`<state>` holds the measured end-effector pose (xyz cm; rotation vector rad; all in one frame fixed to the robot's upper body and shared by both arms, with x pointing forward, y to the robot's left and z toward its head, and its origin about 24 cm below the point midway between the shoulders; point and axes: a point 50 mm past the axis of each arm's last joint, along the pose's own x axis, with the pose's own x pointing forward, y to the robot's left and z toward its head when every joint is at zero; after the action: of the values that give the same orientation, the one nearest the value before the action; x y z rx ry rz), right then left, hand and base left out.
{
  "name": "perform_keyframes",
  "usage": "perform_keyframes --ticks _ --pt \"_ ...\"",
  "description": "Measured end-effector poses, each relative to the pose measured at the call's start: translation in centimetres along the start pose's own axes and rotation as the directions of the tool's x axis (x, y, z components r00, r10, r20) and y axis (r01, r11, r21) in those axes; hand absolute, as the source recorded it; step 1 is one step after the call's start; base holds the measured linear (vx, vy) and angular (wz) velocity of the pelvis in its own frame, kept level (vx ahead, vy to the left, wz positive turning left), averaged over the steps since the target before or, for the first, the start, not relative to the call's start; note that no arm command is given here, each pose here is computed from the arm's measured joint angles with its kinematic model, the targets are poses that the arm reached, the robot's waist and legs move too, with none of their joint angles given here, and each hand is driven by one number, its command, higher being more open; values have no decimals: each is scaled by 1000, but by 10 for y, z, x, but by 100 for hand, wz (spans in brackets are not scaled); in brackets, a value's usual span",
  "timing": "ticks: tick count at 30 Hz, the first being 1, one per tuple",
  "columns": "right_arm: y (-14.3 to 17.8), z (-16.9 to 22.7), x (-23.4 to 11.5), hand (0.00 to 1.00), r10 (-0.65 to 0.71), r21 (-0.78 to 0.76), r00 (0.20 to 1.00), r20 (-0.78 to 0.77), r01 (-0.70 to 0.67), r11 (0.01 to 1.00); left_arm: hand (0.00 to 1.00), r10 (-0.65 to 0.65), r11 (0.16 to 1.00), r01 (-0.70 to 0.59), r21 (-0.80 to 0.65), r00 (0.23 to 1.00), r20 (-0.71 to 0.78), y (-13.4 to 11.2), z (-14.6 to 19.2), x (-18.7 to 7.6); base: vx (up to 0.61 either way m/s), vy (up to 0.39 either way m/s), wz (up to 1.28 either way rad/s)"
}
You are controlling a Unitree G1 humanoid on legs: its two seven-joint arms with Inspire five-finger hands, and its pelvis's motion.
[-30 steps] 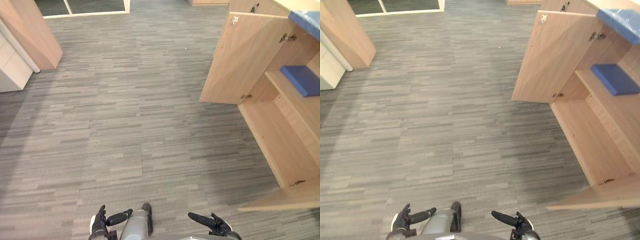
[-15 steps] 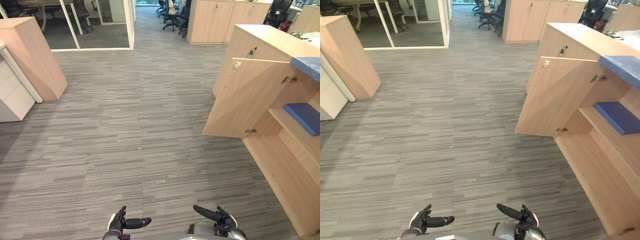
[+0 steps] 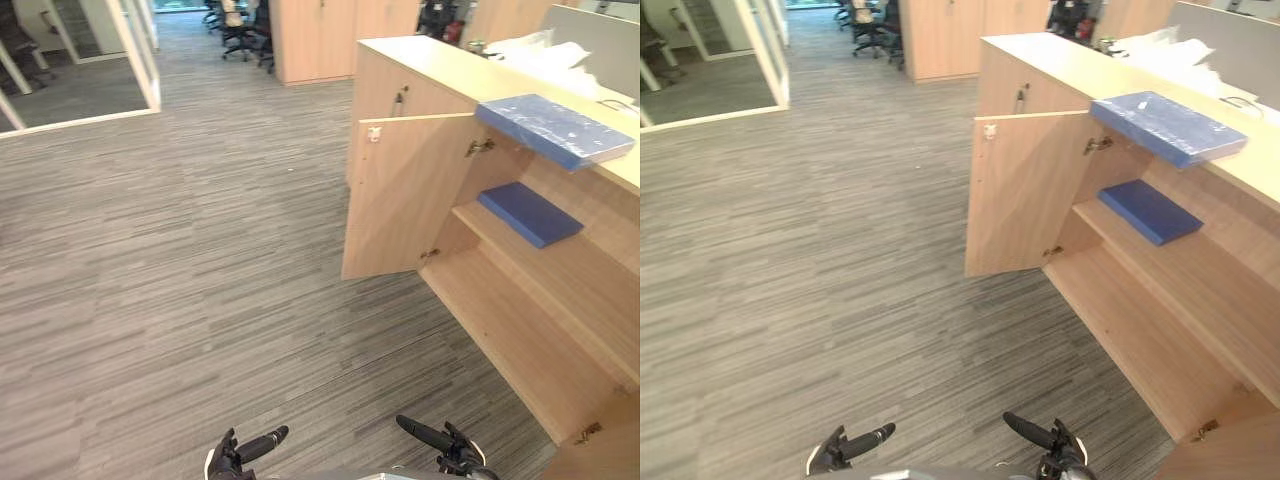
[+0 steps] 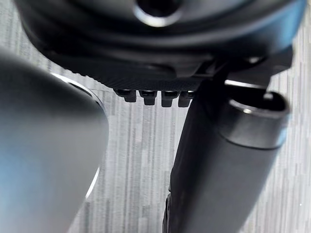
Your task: Walk over to the cabinet, pick up the folder, carry it to the office cabinet, place the folder inside the office cabinet, then close the office cabinet door
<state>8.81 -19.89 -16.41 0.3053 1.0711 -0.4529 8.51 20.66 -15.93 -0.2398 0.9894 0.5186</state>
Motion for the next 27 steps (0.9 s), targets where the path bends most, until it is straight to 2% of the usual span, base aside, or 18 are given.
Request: perform_keyframes --ticks 4,7,9,14,18,22,24,27 --pt "2 -6 0 100 -2 10 999 -36 2 1000 100 36 998 -33 -55 998 42 5 9 0 436 129 -147" --pt "7 -7 0 100 15 -16 999 -36 -16 1000 100 29 998 -25 -61 998 60 -1 13 1 327 259 -125" --pt "6 -6 -1 100 19 -48 999 -29 -20 999 100 8 998 -5 -58 999 52 -9 10 0 408 367 -88" --pt "23 -15 -4 100 73 -56 996 -44 -75 996 100 23 1000 -21 -20 997 74 -2 21 4 367 349 -85" --pt "13 -3 -1 100 53 -41 999 -4 -53 998 100 -2 1000 2 9 999 54 -8 13 2 208 289 -94" --pt "4 0 -1 100 11 15 1000 23 -12 1000 100 -20 994 18 105 1000 14 -3 3 1 142 53 -21" --pt "0 -9 -2 100 0 4 1000 -9 0 1000 100 -6 995 8 104 1000 -20 1 -4 0 201 -112 -19" --pt "-11 7 1 100 -28 18 999 21 28 999 100 -10 994 14 109 999 -40 -1 -9 -1 179 -184 -56"
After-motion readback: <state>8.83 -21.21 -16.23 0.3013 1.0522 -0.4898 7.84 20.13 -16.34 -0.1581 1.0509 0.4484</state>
